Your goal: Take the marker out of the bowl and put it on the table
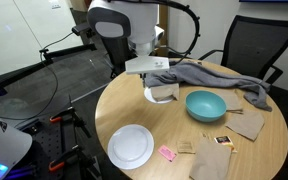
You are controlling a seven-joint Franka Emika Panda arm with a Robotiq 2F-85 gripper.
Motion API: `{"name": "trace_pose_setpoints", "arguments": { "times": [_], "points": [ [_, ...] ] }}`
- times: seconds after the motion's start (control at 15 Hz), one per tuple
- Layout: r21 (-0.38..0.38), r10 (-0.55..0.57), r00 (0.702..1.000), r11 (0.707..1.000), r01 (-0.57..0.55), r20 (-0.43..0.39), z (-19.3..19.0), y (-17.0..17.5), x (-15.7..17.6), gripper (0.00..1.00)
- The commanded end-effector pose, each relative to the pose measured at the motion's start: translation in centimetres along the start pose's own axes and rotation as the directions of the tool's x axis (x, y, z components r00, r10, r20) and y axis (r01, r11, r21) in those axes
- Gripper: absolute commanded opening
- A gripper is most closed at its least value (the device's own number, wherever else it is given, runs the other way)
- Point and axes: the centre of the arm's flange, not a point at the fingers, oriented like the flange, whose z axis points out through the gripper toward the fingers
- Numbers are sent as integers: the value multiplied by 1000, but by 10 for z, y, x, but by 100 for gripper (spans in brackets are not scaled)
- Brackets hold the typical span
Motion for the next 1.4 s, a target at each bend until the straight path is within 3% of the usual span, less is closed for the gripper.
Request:
{"name": "trace_pose_setpoints", "arguments": {
  "times": [0.0, 0.53, 1.33],
  "points": [
    [51, -24, 999, 998, 22, 28, 11, -19, 0, 3],
    [107, -66, 997, 992, 60, 49, 63, -22, 6, 3],
    [176, -69, 991, 983, 48, 115, 144, 5, -8, 3]
  ]
}}
